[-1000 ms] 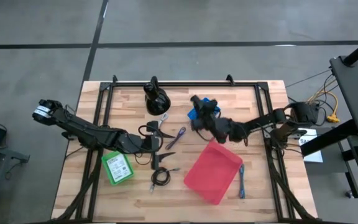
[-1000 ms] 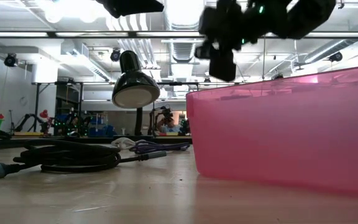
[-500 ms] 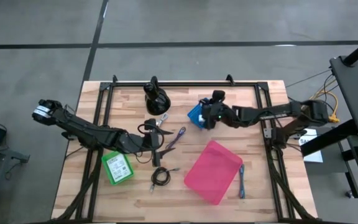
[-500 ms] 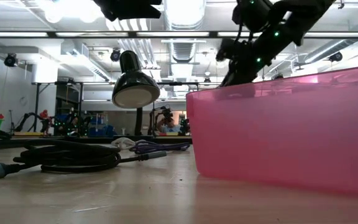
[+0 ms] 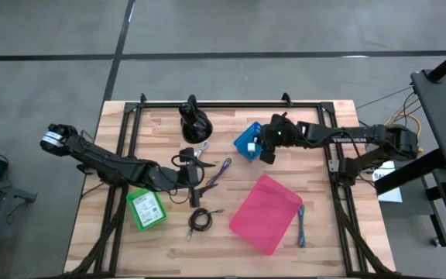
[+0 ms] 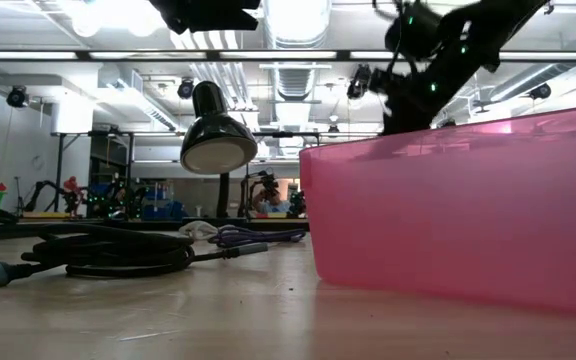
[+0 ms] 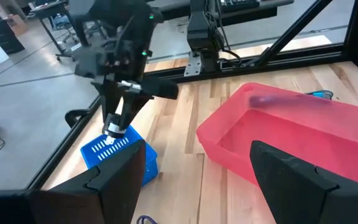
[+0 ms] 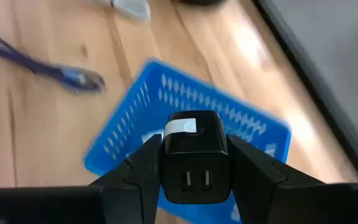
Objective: Pick and place items into bin
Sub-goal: Put the black charger adapter into the blue bin
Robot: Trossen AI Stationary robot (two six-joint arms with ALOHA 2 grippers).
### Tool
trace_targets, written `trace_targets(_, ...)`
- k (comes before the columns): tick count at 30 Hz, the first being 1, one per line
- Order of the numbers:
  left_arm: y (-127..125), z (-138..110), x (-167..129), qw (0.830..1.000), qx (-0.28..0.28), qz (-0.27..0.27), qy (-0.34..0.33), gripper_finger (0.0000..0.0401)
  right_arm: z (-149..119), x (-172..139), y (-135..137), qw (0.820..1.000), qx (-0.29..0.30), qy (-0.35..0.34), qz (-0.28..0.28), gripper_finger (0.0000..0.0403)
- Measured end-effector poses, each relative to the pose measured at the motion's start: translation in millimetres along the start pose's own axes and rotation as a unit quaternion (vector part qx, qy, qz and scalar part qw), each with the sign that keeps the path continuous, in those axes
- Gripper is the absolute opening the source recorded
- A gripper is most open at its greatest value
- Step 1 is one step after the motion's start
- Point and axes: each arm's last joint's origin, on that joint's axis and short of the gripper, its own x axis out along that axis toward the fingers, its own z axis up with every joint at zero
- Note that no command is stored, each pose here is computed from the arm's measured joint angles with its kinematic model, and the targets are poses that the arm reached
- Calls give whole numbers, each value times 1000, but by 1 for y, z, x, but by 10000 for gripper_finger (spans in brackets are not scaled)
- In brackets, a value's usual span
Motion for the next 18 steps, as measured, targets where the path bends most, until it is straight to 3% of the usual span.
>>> trace_targets(8,0,-1,0,1000,4,0,6,272,-12,27,-30,999,34,40,-10,138)
trace_targets(12,0,-1,0,1000,4,0,6,272,-15,36,-37,998,45,42,18,138)
trace_targets(18,0,-2,0,1000,4,0,7,272,-14,38,-40,999,26,34,17,148)
